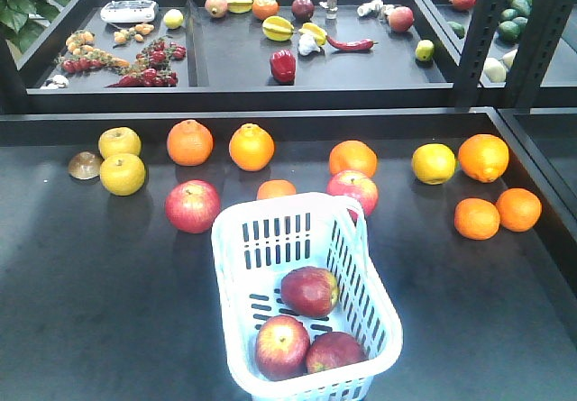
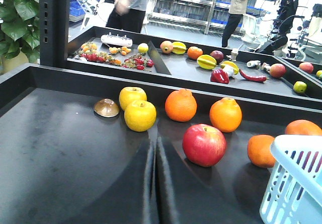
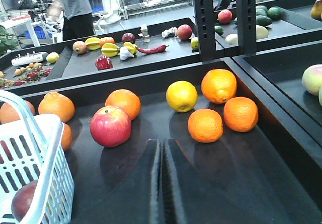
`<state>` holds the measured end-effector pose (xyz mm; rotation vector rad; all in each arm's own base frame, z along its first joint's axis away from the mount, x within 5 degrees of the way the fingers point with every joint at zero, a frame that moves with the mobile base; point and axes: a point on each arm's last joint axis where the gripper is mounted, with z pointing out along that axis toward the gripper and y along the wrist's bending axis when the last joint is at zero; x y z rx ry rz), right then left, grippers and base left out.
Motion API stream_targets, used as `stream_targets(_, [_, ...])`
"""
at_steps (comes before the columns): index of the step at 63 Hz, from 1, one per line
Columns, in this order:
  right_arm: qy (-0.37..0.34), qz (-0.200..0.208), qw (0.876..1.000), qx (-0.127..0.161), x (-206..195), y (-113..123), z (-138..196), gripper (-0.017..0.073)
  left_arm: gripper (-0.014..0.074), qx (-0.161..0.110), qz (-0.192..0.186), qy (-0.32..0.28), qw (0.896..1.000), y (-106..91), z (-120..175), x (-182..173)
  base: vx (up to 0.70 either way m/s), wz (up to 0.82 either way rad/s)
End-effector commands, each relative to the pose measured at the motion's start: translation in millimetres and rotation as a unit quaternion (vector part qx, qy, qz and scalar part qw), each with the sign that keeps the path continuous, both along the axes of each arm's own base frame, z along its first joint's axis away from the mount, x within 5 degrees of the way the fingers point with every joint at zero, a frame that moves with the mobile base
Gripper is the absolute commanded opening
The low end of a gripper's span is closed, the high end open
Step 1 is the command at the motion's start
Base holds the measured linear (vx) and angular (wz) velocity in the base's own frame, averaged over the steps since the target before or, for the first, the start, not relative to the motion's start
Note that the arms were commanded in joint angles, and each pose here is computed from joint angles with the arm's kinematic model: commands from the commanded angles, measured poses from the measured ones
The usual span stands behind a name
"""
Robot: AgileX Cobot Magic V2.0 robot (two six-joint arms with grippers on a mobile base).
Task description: Pick three apples into basket with both arms
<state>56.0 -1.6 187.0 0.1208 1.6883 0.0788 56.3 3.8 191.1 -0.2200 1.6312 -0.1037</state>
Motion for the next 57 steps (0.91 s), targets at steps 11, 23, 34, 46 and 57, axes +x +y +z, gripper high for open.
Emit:
stream_targets(11, [-0.035, 0.004, 0.999, -0.012, 0.2, 0.5, 2.7, -0.0005, -0.0006, 0.002, -0.003, -0.059, 0.998, -0.6, 16.6, -1.9, 0.00, 0.00])
stream_targets(23, [-0.035, 0.004, 0.999, -0.012, 0.2, 0.5, 2.7, -0.0005, -0.0006, 0.002, -0.003, -0.059, 0.998, -0.6, 16.6, -1.9, 0.00, 0.00])
stream_targets(34, [-0.035, 0.004, 0.999, -0.012, 0.2, 0.4, 2.6, -0.0005, -0.0006, 0.002, -0.003, -0.059, 0.998, -0.6, 16.6, -1.9, 0.00, 0.00])
stream_targets(46, [-0.035, 0.004, 0.999, -0.012, 0.2, 0.4, 2.6, -0.0005, -0.0006, 0.002, -0.003, -0.059, 0.998, -0.6, 16.6, -1.9, 0.00, 0.00])
stream_targets(57, [-0.035, 0.004, 0.999, -0.012, 0.2, 0.4, 2.6, -0.0005, -0.0006, 0.002, -0.003, -0.059, 0.998, -0.6, 16.6, -1.9, 0.00, 0.00])
